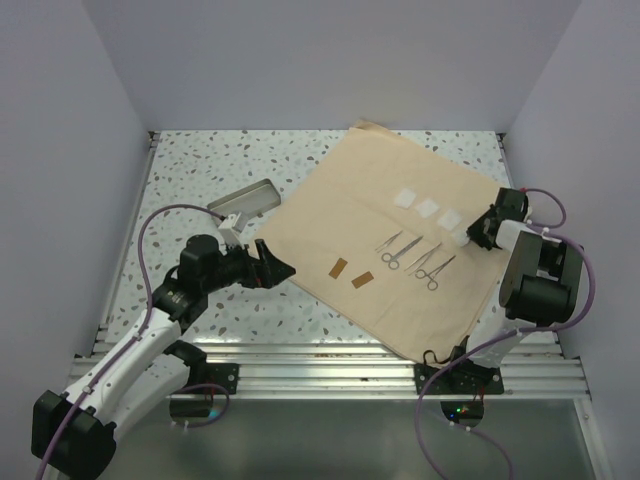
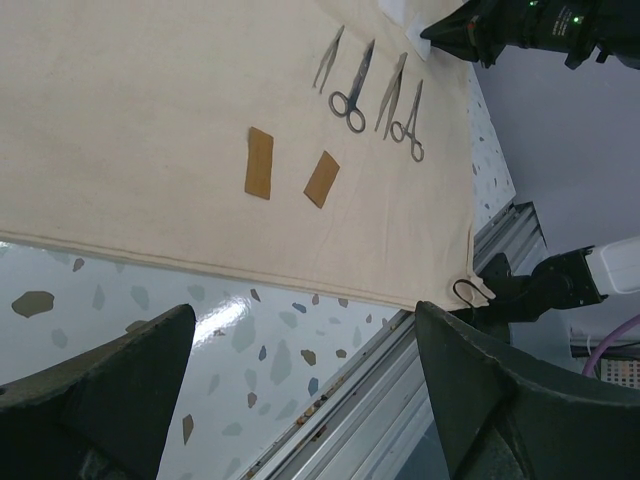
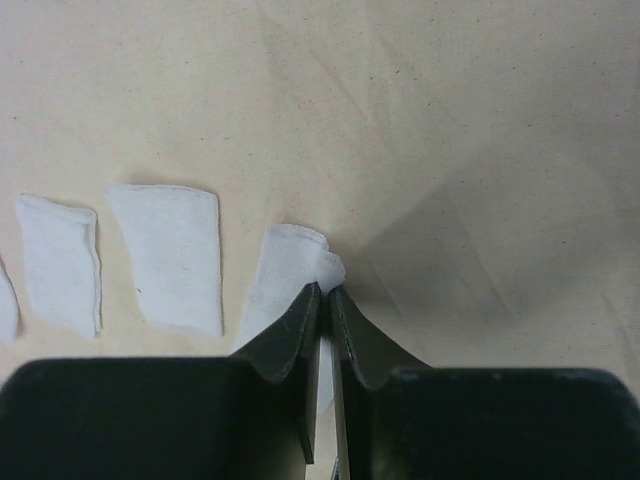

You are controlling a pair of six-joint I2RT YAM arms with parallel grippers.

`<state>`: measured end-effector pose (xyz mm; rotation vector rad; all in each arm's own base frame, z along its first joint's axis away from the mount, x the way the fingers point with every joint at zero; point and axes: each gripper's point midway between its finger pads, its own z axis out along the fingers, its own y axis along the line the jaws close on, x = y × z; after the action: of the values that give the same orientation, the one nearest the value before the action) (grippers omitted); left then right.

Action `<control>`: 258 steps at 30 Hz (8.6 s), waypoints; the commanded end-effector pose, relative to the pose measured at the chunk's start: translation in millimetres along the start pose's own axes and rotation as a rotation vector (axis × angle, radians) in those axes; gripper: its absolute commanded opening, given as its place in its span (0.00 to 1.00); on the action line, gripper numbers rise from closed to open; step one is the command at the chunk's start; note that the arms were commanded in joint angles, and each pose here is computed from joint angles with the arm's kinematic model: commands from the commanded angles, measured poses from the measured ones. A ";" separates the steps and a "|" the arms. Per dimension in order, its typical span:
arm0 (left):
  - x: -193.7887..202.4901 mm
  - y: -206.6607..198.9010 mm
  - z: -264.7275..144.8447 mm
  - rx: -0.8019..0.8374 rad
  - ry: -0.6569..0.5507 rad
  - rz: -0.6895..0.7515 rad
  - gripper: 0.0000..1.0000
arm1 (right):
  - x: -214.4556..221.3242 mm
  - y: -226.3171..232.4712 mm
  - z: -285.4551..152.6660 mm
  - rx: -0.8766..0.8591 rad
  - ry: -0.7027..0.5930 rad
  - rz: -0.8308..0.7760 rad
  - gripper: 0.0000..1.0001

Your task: Prepare the surgical pack

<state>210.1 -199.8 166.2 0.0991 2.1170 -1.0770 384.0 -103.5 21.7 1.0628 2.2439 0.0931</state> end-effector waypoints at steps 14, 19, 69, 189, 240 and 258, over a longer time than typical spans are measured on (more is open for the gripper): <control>-18.5 -16.0 3.1 0.050 -0.031 0.046 0.95 | -30.2 53.3 -53.3 -0.259 -0.088 -0.038 0.00; -19.9 -15.5 7.5 0.051 -0.027 0.034 0.94 | -29.7 73.1 -32.3 -0.343 -0.037 -0.036 0.00; -25.4 -12.7 21.7 0.064 -0.041 0.022 0.94 | -25.0 73.2 14.8 -0.314 0.056 -0.012 0.00; -8.0 -155.3 -11.7 0.718 -0.126 0.171 1.00 | 199.4 167.2 -380.6 -1.354 0.454 -0.664 0.00; -101.5 4.5 74.2 0.117 -0.175 -0.131 0.00 | 174.1 164.5 -308.8 -0.807 0.194 -0.701 0.64; -179.8 192.5 127.9 -0.048 -0.162 -0.379 0.00 | 193.6 164.6 -270.0 -0.784 0.233 -0.794 0.64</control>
<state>466.4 -125.1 80.1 -0.4811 2.1623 -1.1548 239.9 197.0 184.4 -0.2341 2.3665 0.7027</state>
